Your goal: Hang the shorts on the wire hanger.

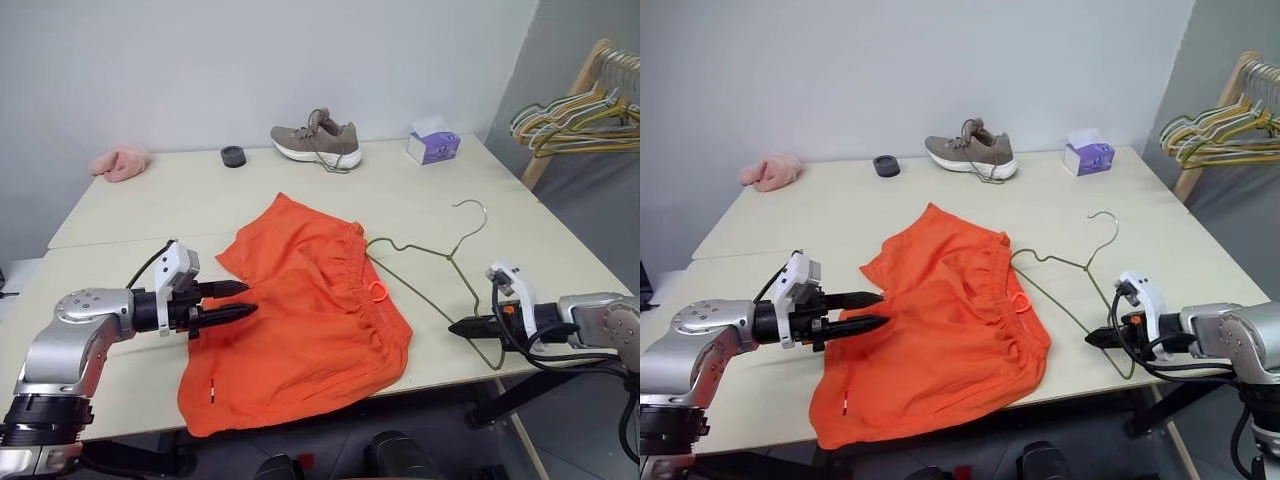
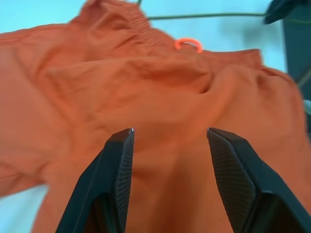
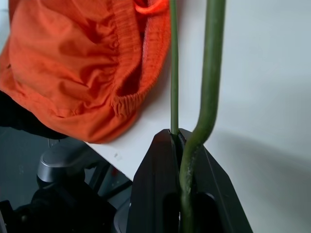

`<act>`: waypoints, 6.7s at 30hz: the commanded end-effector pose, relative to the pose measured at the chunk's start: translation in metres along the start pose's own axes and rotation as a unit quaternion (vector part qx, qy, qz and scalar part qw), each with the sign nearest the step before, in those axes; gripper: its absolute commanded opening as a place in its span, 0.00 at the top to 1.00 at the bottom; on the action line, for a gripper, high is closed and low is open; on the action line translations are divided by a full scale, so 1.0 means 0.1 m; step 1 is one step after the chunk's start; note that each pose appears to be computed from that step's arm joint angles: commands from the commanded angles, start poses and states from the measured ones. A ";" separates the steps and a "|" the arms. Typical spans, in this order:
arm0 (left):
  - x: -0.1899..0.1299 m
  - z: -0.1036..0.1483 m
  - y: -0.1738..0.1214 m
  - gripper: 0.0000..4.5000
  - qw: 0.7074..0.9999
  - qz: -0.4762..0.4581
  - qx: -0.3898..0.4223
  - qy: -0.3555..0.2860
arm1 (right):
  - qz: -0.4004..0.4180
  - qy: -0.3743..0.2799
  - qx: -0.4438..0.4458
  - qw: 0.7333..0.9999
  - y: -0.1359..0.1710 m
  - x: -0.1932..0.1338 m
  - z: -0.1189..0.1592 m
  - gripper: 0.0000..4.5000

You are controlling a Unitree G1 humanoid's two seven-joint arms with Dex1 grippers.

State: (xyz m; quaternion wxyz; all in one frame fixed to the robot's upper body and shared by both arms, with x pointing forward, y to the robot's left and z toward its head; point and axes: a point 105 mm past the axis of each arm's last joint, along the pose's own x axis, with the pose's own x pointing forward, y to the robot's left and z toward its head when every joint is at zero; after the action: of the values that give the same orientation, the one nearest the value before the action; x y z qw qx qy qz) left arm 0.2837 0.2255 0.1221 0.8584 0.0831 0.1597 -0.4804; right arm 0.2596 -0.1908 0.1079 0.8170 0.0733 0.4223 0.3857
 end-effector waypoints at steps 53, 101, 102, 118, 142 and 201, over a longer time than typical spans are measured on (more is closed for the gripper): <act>0.04 0.54 0.48 0.36 0.986 0.122 0.022 -0.111 | -0.021 -0.107 -0.206 0.972 0.34 0.54 0.90 1.00; 0.44 0.70 0.19 0.26 0.960 -0.107 0.252 0.056 | -0.036 -0.056 -0.587 0.807 0.91 0.70 0.93 1.00; 0.44 0.70 0.19 0.35 0.960 -0.107 0.252 0.056 | -0.035 -0.056 -0.587 0.807 0.92 0.70 0.93 1.00; 0.42 0.61 0.18 1.00 0.966 -0.104 0.231 0.057 | -0.050 -0.024 -0.611 0.790 0.67 0.69 0.80 0.76; 0.24 0.75 0.31 1.00 0.991 -0.033 0.126 -0.015 | -0.059 -0.148 -0.271 0.949 0.56 1.18 0.58 0.00; -0.25 0.33 0.25 1.00 0.985 -0.080 0.087 0.128 | -0.043 -0.123 -0.237 0.963 0.29 0.41 0.57 1.00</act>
State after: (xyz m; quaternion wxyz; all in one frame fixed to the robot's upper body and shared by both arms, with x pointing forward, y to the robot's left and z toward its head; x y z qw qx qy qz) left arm 0.2933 0.2279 0.1566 0.7508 0.1995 0.2154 -0.5917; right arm 0.2950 -0.1114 0.1250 0.8558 -0.0764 0.2200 0.4619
